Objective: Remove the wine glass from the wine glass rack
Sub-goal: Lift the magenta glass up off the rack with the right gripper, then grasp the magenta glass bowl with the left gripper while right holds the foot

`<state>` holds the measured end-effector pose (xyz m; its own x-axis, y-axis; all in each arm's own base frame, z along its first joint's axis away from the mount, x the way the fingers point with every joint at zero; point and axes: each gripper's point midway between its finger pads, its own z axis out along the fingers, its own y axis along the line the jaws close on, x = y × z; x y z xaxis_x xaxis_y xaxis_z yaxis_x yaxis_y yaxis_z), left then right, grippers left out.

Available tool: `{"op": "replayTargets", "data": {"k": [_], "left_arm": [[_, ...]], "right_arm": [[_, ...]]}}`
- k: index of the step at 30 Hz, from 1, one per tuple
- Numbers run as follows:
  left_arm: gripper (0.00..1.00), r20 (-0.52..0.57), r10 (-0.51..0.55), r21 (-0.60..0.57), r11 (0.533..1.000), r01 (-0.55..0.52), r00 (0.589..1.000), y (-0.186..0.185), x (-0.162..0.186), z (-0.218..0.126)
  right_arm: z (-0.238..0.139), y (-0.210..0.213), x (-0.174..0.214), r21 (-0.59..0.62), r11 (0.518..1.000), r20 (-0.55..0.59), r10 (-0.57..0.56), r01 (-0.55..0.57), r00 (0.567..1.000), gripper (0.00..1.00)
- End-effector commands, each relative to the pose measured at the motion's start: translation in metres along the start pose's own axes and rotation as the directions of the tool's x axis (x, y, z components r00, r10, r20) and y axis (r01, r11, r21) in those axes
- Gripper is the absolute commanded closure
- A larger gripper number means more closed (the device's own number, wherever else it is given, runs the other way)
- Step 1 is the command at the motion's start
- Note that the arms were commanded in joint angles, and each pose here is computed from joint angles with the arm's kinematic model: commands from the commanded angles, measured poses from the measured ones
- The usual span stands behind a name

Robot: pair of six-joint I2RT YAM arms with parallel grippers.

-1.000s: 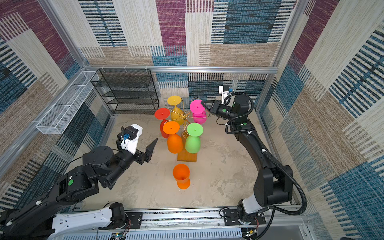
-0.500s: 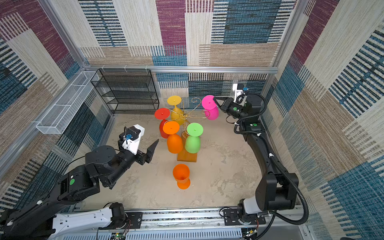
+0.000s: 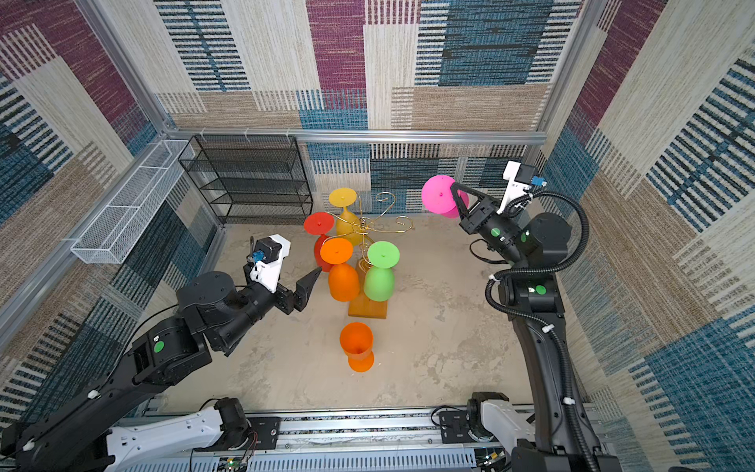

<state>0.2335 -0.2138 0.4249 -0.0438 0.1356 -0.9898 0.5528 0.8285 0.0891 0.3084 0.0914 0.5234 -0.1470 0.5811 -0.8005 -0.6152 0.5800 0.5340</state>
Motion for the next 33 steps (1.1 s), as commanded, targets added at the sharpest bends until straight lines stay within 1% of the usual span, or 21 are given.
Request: {"op": "replayTargets", "data": {"k": [1, 3, 6, 9, 10, 11, 13, 14, 18, 20, 22, 26, 29, 31, 33], "left_arm": [[0.16, 0.114, -0.139, 0.252, 0.962, 0.107, 0.984, -0.03, -0.033, 0.006], [0.16, 0.13, -0.163, 0.319, 0.941, 0.115, 0.978, -0.036, -0.039, 0.012], [0.16, 0.15, -0.192, 0.431, 0.895, 0.11, 0.97, -0.047, -0.046, 0.019], [0.16, 0.185, -0.243, 0.564, 0.82, 0.099, 0.952, -0.057, -0.055, 0.019], [0.16, 0.198, -0.271, 0.607, 0.789, 0.1, 0.942, -0.056, -0.058, 0.019], [0.16, 0.201, -0.301, 0.656, 0.748, 0.1, 0.932, -0.057, -0.061, 0.017], [0.16, 0.202, -0.352, 0.709, 0.696, 0.112, 0.914, -0.051, -0.065, 0.017], [0.16, 0.198, -0.367, 0.722, 0.681, 0.117, 0.909, -0.047, -0.066, 0.02], [0.16, 0.173, -0.394, 0.775, 0.62, 0.122, 0.903, -0.04, -0.067, 0.025], [0.16, 0.182, -0.403, 0.78, 0.615, 0.118, 0.897, -0.034, -0.068, 0.029], [0.16, 0.18, -0.417, 0.778, 0.615, 0.13, 0.891, -0.024, -0.067, 0.032], [0.16, 0.185, -0.46, 0.766, 0.621, 0.166, 0.869, 0.001, -0.063, 0.038], [0.16, 0.171, -0.494, 0.763, 0.614, 0.203, 0.852, 0.016, -0.058, 0.046], [0.17, 0.159, -0.506, 0.782, 0.588, 0.205, 0.847, 0.018, -0.055, 0.049], [0.18, 0.138, -0.524, 0.808, 0.551, 0.211, 0.84, 0.017, -0.054, 0.051]], "right_arm": [[-0.016, 0.04, -0.017, -0.112, 0.991, 0.082, -0.069, 0.078, 0.994, 1.0], [-0.024, 0.061, -0.017, -0.201, 0.975, 0.096, -0.074, 0.092, 0.993, 1.0], [-0.031, 0.083, -0.012, -0.349, 0.936, 0.073, -0.034, 0.057, 0.997, 1.0], [-0.035, 0.096, -0.004, -0.477, 0.879, 0.035, 0.014, 0.004, 0.999, 1.0], [-0.035, 0.098, -0.001, -0.507, 0.862, 0.025, 0.031, -0.014, 0.999, 1.0], [-0.035, 0.101, 0.002, -0.532, 0.847, 0.015, 0.042, -0.028, 0.999, 1.0], [-0.031, 0.107, 0.008, -0.567, 0.822, -0.002, 0.055, -0.047, 0.998, 1.0], [-0.028, 0.111, 0.013, -0.586, 0.808, -0.016, 0.06, -0.058, 0.998, 1.0], [-0.018, 0.136, 0.037, -0.687, 0.718, -0.085, 0.078, -0.115, 0.993, 1.0], [-0.017, 0.142, 0.043, -0.722, 0.678, -0.108, 0.093, -0.142, 0.99, 1.0], [-0.019, 0.142, 0.046, -0.74, 0.653, -0.115, 0.111, -0.16, 0.987, 1.0], [-0.021, 0.143, 0.047, -0.752, 0.638, -0.114, 0.122, -0.166, 0.986, 1.0], [-0.023, 0.146, 0.05, -0.766, 0.618, -0.124, 0.13, -0.178, 0.984, 1.0], [-0.022, 0.148, 0.052, -0.774, 0.604, -0.137, 0.138, -0.193, 0.981, 1.0], [-0.021, 0.147, 0.054, -0.775, 0.598, -0.148, 0.146, -0.206, 0.978, 1.0]]}}
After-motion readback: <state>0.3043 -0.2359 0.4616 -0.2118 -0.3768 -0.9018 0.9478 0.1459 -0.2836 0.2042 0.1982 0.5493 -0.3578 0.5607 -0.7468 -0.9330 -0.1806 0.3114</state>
